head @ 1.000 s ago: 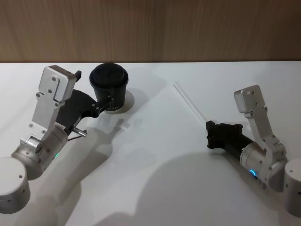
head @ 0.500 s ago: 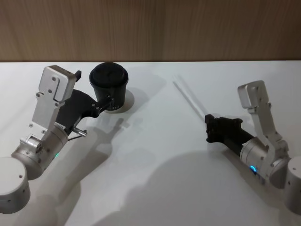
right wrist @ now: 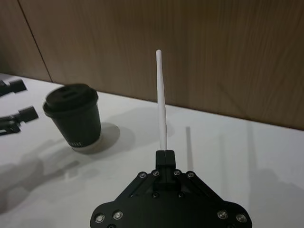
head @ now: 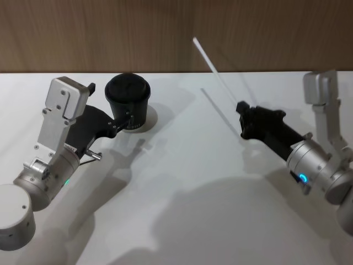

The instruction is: Pick up the straw with one hand, pass it to the other hand, and insert it into the cup.

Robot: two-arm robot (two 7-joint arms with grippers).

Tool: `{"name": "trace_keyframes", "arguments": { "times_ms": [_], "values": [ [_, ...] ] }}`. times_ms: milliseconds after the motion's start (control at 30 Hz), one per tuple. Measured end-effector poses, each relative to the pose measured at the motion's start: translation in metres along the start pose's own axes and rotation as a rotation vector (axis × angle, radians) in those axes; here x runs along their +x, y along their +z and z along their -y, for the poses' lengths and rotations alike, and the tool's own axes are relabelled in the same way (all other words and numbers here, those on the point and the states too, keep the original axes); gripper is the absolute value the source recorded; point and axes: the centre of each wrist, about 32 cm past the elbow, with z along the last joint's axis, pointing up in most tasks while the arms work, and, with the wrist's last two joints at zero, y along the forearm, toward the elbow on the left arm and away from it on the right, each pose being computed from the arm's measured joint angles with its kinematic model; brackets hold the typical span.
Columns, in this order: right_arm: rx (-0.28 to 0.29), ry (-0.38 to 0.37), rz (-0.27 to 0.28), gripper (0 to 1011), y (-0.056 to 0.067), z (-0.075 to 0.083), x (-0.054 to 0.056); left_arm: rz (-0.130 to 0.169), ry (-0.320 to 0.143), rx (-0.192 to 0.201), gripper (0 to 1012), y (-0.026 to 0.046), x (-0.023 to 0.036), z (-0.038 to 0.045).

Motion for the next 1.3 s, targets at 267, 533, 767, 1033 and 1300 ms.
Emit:
{"name": "trace_keyframes", "arguments": {
  "times_ms": [267,533,767,1033,1300],
  "values": [
    [0.158,0.093,-0.033,0,0.019,-0.001,0.005,0.000,0.000,0.000,1002,0.0000,0.0000,0.0000],
    [0.285,0.191,-0.050,0,0.037,-0.006,0.009,0.000,0.000,0.000,1002,0.0000,0.0000,0.0000],
    [0.398,0.309,-0.055,0,0.053,-0.018,0.011,0.000,0.000,0.000,1001,0.0000,0.0000,0.0000],
    [0.475,0.426,-0.058,0,0.066,-0.038,0.012,-0.001,-0.030,-0.024,1001,0.0065,0.0019,0.0008],
    [0.501,0.478,-0.061,0,0.069,-0.050,0.013,-0.019,-0.084,-0.070,1001,0.0183,0.0058,0.0024]
  ]
}}
